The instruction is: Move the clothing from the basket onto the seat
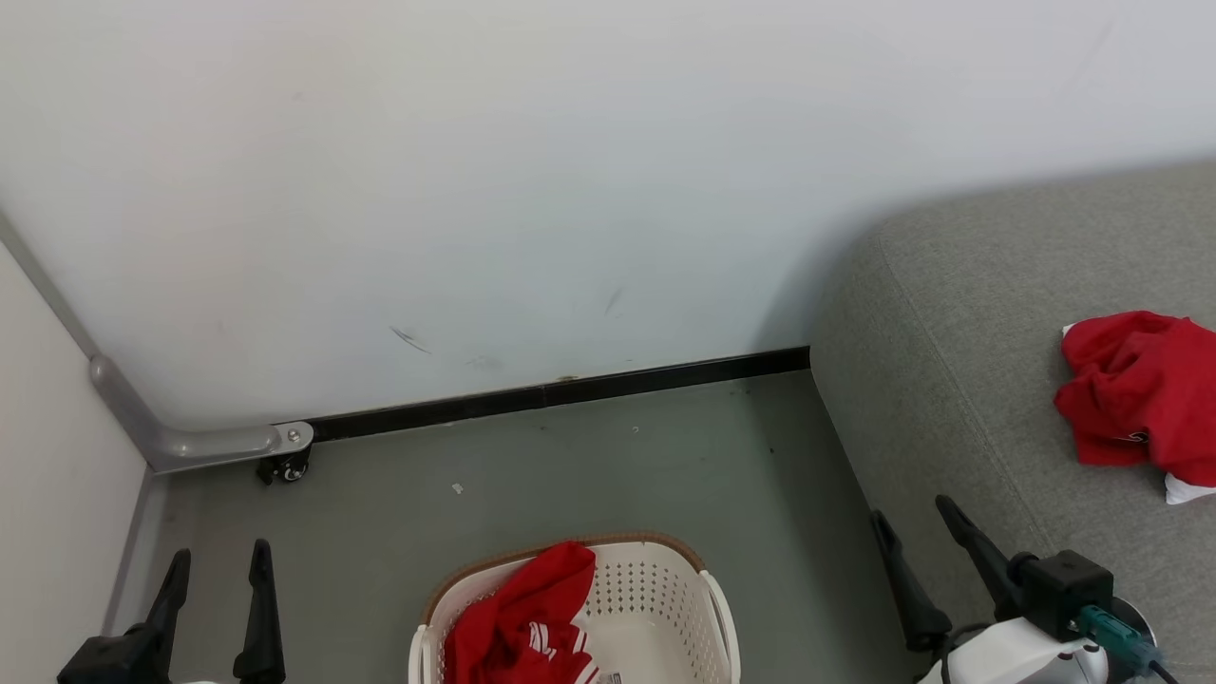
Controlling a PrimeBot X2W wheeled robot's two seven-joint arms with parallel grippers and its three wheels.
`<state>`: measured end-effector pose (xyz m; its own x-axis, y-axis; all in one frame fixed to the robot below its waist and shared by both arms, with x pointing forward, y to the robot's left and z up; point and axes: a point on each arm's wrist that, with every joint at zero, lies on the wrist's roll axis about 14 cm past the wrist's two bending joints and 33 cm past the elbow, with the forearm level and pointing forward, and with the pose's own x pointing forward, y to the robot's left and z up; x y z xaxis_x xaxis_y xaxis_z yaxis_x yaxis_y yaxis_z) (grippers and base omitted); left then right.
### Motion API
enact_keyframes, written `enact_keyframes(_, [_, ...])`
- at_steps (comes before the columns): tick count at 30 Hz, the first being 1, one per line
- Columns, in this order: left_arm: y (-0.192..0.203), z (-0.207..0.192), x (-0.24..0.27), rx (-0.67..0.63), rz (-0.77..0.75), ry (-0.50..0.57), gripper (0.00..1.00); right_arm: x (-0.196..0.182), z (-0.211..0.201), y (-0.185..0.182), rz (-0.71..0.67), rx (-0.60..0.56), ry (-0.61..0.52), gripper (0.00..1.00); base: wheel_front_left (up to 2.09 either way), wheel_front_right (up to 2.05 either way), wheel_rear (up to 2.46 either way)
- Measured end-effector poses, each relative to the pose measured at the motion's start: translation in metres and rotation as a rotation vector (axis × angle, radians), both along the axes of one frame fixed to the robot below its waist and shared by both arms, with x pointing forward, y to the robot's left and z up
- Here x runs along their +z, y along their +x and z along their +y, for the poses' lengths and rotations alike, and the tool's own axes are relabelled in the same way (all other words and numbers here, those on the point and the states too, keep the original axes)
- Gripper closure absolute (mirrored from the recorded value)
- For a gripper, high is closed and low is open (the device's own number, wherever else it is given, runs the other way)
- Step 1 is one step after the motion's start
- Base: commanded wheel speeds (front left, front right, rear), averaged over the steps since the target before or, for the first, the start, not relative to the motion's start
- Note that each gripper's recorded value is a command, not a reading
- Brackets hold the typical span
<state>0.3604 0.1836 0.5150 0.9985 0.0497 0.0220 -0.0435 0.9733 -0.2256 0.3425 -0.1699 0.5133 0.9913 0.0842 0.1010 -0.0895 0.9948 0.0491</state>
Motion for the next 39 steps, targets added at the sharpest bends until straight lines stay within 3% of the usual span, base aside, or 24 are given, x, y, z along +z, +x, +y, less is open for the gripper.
enact_keyframes(22, [0.0,-0.004,-0.009,-0.026,0.039,0.009,0.0,0.0,0.0,0.002,0.002,0.0,0.006,0.0,0.0,0.0,0.0])
enact_keyframes(39, [0.029,-0.058,-0.028,-0.239,0.136,0.055,0.0,-0.005,-0.009,0.015,0.03,-0.028,-0.003,0.0,0.0,0.0,0.0])
